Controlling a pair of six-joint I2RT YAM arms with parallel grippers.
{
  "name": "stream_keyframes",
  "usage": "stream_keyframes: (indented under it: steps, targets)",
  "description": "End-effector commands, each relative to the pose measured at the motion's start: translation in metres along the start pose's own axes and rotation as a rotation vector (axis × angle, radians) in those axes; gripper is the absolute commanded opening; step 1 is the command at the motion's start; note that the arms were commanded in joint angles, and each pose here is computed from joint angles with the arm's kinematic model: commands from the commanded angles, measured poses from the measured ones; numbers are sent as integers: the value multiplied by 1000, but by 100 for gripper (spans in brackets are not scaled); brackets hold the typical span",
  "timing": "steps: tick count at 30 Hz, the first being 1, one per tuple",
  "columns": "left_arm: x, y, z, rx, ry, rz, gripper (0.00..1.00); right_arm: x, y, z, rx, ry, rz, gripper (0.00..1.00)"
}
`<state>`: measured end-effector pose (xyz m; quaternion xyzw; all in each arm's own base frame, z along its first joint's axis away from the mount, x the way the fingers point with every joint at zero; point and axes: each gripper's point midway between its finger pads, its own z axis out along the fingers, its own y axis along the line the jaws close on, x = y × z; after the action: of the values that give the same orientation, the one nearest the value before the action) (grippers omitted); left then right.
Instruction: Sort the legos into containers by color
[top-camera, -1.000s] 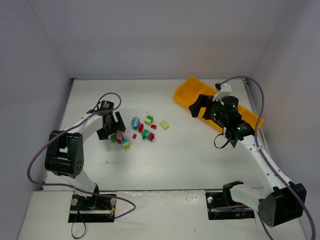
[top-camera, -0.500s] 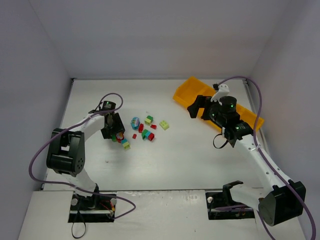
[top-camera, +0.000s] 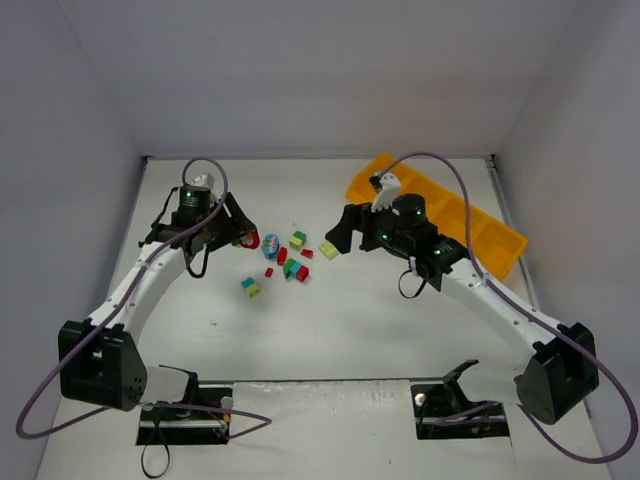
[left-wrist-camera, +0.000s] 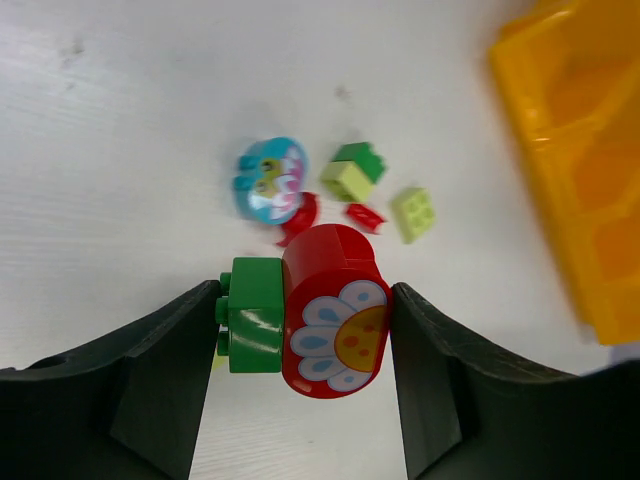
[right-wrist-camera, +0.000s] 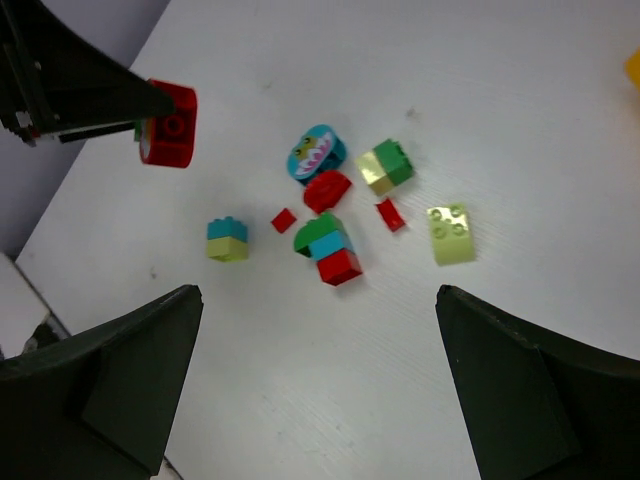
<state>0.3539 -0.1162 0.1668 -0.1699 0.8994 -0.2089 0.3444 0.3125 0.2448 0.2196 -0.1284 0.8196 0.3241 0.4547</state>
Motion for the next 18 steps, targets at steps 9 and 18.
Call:
stream_keyframes:
  steps: [9, 18]
  targets:
    - [-27, -123, -64, 487, -151, -158, 47, -55, 103, 37, -232, -169, 9, 95]
    - [-31, -143, -86, 519, -210, -160, 48, -58, 119, 51, -198, -198, 1, 94]
